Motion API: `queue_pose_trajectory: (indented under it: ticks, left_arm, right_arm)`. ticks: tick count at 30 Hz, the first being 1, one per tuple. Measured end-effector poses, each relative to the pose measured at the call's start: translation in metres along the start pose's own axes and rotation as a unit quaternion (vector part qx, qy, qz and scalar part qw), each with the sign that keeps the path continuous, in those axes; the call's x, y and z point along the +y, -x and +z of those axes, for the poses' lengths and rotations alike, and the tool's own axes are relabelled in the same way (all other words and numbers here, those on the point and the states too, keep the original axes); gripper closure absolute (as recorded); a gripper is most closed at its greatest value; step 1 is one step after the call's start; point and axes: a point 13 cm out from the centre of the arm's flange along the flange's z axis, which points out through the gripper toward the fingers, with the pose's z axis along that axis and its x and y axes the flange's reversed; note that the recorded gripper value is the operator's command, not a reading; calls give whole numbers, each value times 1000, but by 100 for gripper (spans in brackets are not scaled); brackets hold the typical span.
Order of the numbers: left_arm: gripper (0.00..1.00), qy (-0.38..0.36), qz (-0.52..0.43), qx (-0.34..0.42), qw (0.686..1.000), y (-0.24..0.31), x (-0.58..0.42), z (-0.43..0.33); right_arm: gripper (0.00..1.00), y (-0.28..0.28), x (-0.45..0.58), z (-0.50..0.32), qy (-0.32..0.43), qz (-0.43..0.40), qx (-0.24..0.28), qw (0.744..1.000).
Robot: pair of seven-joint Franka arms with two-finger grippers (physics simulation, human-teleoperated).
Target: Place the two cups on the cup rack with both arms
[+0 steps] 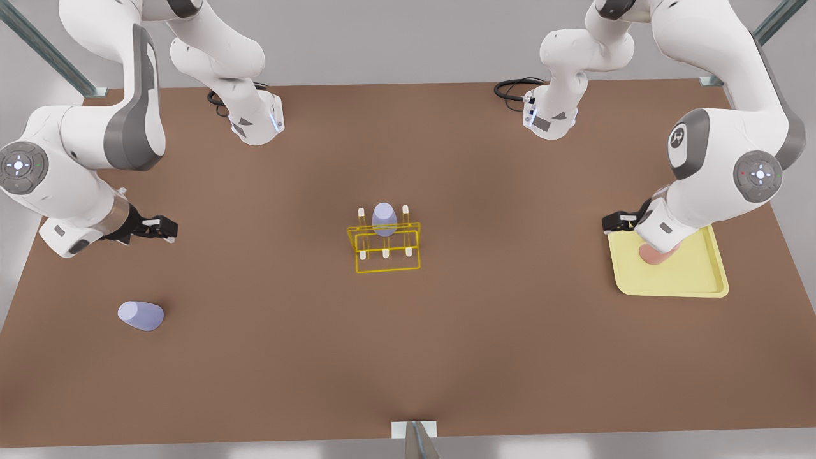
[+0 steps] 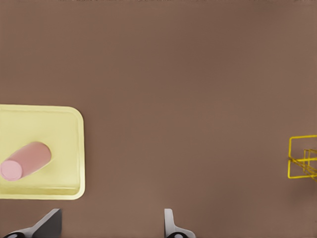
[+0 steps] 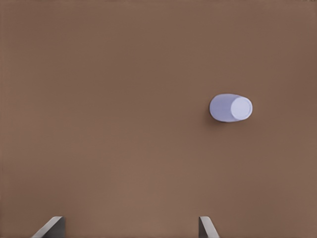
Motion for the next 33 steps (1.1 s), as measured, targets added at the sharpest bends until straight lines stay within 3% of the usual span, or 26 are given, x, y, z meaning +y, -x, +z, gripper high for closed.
queue_pose_trajectory:
  ticks: [3, 9, 13, 23, 33]
  left_arm:
    - [0, -2, -12, 3, 1000, 3, 14, 8]
    - [0, -27, -135, 53, 989, -11, 237, 182]
    - [0, -21, -102, 33, 994, -26, 263, 249]
    - [0, 19, -6, -11, 1000, -30, 303, 279]
    - [0, 10, 51, 21, 998, -37, 308, 337]
  right_arm:
    - [0, 5, -1, 10, -2, -2, 5, 1000]
    - [0, 105, -124, 161, 27, 37, 29, 999]
    - [0, 120, -156, 208, 35, 27, 15, 999]
    - [0, 106, -195, 304, 64, -11, 14, 998]
    - [0, 103, -206, 334, 57, -53, -15, 997]
